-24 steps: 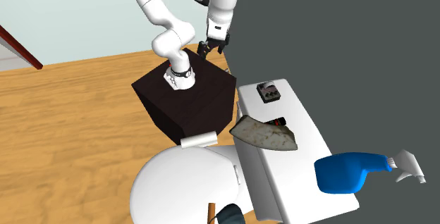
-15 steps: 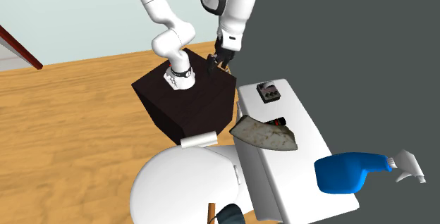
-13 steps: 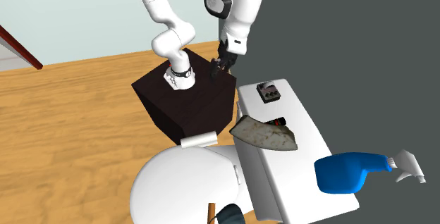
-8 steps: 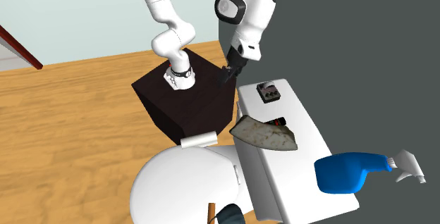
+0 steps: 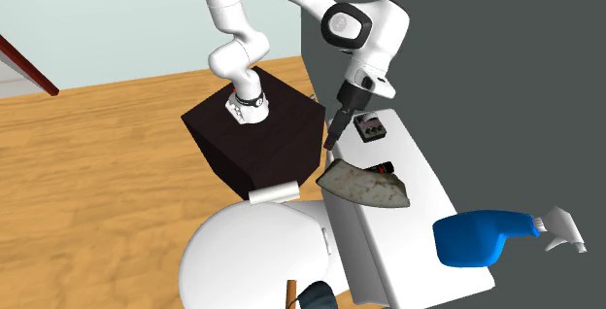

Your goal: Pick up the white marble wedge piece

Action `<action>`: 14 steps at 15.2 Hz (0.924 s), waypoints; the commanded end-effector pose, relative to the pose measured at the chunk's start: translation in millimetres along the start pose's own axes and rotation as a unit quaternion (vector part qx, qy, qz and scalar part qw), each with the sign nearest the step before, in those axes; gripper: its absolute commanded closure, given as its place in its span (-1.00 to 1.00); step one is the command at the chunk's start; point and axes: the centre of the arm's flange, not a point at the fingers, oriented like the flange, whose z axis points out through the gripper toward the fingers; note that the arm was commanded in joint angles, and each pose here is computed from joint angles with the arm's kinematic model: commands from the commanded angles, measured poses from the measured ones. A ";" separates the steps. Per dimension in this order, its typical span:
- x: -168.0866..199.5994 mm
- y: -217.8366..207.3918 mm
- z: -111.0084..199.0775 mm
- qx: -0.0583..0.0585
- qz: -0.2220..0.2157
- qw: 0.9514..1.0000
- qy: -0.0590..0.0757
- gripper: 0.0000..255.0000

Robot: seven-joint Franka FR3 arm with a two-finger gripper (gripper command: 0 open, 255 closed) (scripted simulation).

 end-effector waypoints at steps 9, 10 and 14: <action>74.5 7.0 7.2 -0.098 -0.057 0.993 0.032 -1.00; 75.2 3.9 11.4 -0.098 -0.057 0.993 0.032 -1.00; 78.1 -10.5 30.5 -0.098 -0.057 0.993 0.032 -1.00</action>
